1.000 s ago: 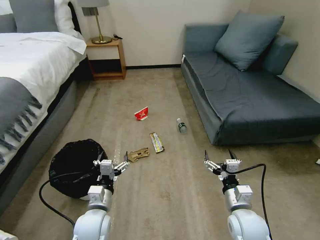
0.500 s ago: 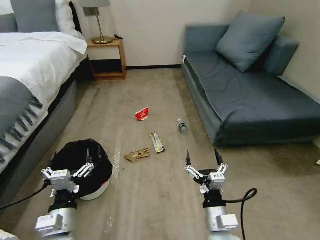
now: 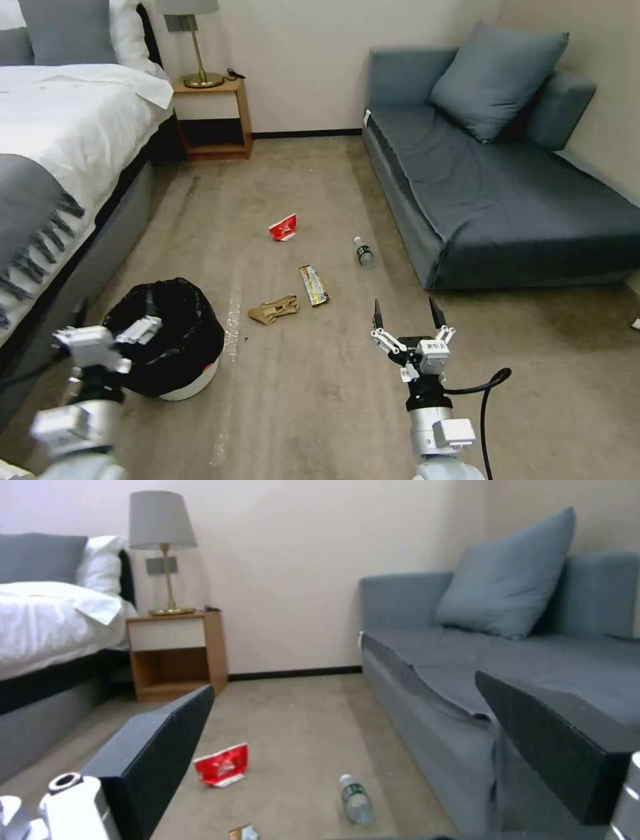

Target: Pick up the trash bin, then pick up the garbage on the floor and place it into the trash bin.

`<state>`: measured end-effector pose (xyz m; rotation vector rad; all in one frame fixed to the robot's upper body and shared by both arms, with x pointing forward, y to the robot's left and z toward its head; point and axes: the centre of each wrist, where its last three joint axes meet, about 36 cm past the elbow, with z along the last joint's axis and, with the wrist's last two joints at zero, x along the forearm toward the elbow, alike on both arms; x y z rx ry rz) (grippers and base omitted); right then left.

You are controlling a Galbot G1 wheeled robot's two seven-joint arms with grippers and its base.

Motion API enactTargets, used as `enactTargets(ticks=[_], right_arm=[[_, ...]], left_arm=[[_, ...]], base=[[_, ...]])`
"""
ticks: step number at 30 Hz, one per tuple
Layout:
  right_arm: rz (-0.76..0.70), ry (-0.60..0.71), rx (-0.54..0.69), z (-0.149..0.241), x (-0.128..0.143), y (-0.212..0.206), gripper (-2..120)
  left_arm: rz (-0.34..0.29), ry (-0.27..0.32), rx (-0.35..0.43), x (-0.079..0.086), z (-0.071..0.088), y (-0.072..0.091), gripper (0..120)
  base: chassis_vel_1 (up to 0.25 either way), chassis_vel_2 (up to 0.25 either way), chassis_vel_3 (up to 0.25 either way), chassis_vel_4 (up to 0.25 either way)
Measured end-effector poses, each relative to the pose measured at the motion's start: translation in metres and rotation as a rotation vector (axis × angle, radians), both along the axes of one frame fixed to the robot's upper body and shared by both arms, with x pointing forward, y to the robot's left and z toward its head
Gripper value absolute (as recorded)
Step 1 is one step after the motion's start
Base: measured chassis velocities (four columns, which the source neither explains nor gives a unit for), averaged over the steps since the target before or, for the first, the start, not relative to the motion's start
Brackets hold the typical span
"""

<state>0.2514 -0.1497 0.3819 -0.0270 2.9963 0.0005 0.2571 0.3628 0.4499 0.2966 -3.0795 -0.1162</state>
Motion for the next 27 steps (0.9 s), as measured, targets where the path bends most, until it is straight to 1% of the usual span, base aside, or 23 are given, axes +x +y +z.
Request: enactTargets(ticks=[2,4,5,6,7,8,9,10,11,13,14,15,17,19,20,22,24,27], right_arm=[[-0.004,0.003,0.000,0.000,0.001,-0.001,100],[-0.004,0.004,-0.002,-0.001,0.001,-0.001,100],[-0.004,0.004,-0.002,-0.001,0.001,-0.001,100],[-0.004,0.005,-0.003,-0.001,0.001,-0.001,100],[-0.004,0.005,-0.003,-0.001,0.001,-0.001,100],[-0.007,0.005,-0.004,-0.001,0.001,-0.003,100],[-0.009,0.006,-0.005,-0.001,0.001,-0.004,100],[-0.011,0.007,-0.006,-0.002,0.001,-0.004,100],[-0.011,0.007,-0.006,-0.002,0.001,-0.004,100],[-0.016,0.010,-0.007,-0.002,0.000,-0.006,100],[-0.017,0.011,-0.007,-0.002,0.000,-0.006,100],[-0.017,0.011,-0.007,-0.002,0.000,-0.006,100],[-0.018,0.013,-0.008,-0.003,-0.001,-0.007,100],[-0.019,0.015,-0.008,-0.003,-0.002,-0.007,100],[-0.019,0.015,-0.008,-0.003,-0.002,-0.007,100],[-0.021,0.015,-0.006,-0.003,-0.002,-0.006,100],[-0.026,0.013,-0.004,-0.002,-0.002,-0.006,100],[-0.028,0.013,-0.005,-0.002,-0.002,-0.006,100]], left_arm=[[-0.019,0.092,-0.018,0.013,-0.002,0.022,100],[-0.011,0.170,0.002,0.029,-0.001,0.051,100],[-0.011,0.170,0.002,0.029,-0.001,0.051,100],[-0.004,0.199,0.015,0.036,-0.001,0.062,100],[0.002,0.213,0.022,0.041,-0.001,0.070,100],[0.019,0.250,0.039,0.058,0.000,0.092,100],[0.033,0.270,0.047,0.069,0.001,0.107,100],[0.042,0.283,0.046,0.077,0.001,0.117,100],[0.042,0.283,0.046,0.077,0.001,0.117,100],[0.056,0.316,0.026,0.094,0.004,0.134,100],[0.061,0.329,0.017,0.100,0.004,0.140,100],[0.061,0.329,0.017,0.100,0.004,0.140,100],[0.077,0.370,-0.002,0.112,0.003,0.151,100],[0.087,0.398,-0.014,0.116,0.002,0.157,100],[0.087,0.398,-0.014,0.116,0.002,0.157,100],[0.101,0.461,-0.033,0.122,-0.003,0.167,100],[0.116,0.500,-0.048,0.125,-0.007,0.172,100],[0.122,0.517,-0.059,0.128,-0.010,0.175,100]], base=[[0.000,0.000,0.000,0.000],[0.000,0.000,0.000,0.000],[0.000,0.000,0.000,0.000],[0.000,0.000,0.000,0.000],[0.000,0.000,0.000,0.000],[0.000,0.000,0.000,0.000],[0.000,0.000,0.000,0.000],[0.000,0.000,0.000,0.000],[0.000,0.000,0.000,0.000],[0.000,0.000,0.000,0.000],[0.000,0.000,0.000,0.000],[0.000,0.000,0.000,0.000],[0.000,0.000,0.000,0.000],[0.000,0.000,0.000,0.000],[0.000,0.000,0.000,0.000],[0.000,0.000,0.000,0.000],[0.000,0.000,0.000,0.000],[0.000,0.000,0.000,0.000]])
